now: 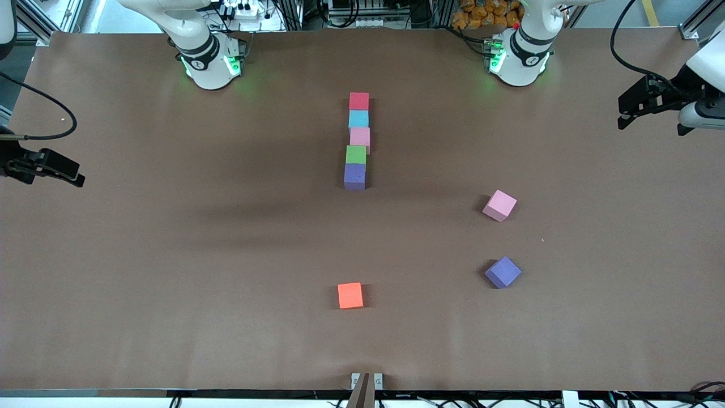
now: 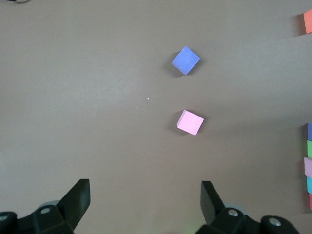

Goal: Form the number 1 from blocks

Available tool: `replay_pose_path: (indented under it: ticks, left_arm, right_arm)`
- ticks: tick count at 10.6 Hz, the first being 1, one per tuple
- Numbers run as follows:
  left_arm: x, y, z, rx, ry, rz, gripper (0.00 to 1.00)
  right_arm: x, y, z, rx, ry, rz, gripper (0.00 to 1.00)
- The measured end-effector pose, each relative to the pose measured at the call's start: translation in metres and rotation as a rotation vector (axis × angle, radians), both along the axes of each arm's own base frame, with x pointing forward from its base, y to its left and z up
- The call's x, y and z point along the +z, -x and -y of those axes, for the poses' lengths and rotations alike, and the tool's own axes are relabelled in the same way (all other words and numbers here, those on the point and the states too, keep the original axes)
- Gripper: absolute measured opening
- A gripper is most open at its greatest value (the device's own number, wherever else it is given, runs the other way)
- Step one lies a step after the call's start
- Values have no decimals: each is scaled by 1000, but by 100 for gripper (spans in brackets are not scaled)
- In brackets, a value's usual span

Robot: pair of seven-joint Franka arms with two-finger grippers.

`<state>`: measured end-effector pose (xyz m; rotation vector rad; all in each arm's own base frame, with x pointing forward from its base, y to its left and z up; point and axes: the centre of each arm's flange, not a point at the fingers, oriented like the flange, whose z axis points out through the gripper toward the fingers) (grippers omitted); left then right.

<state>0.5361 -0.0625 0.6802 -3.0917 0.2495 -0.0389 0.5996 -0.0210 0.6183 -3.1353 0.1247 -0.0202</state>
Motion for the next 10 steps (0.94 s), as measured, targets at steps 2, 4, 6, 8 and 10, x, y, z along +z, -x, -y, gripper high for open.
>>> replay_pose_path:
  ticks: [2, 4, 6, 8, 10]
  left_arm:
    - [0, 0, 0, 0, 0, 0, 100]
    - [0, 0, 0, 0, 0, 0, 100]
    - [0, 0, 0, 0, 0, 0, 100]
    - [0, 0, 0, -1, 1, 0, 100]
    - [0, 1, 3, -6, 2, 0, 100]
  right_arm:
    - [0, 0, 0, 0, 0, -1, 100]
    - [0, 0, 0, 1, 0, -1, 100]
    - [-1, 0, 0, 3, 0, -2, 100]
    - [-1, -1, 1, 1, 1, -2, 100]
    - [-1, -1, 1, 1, 1, -2, 100]
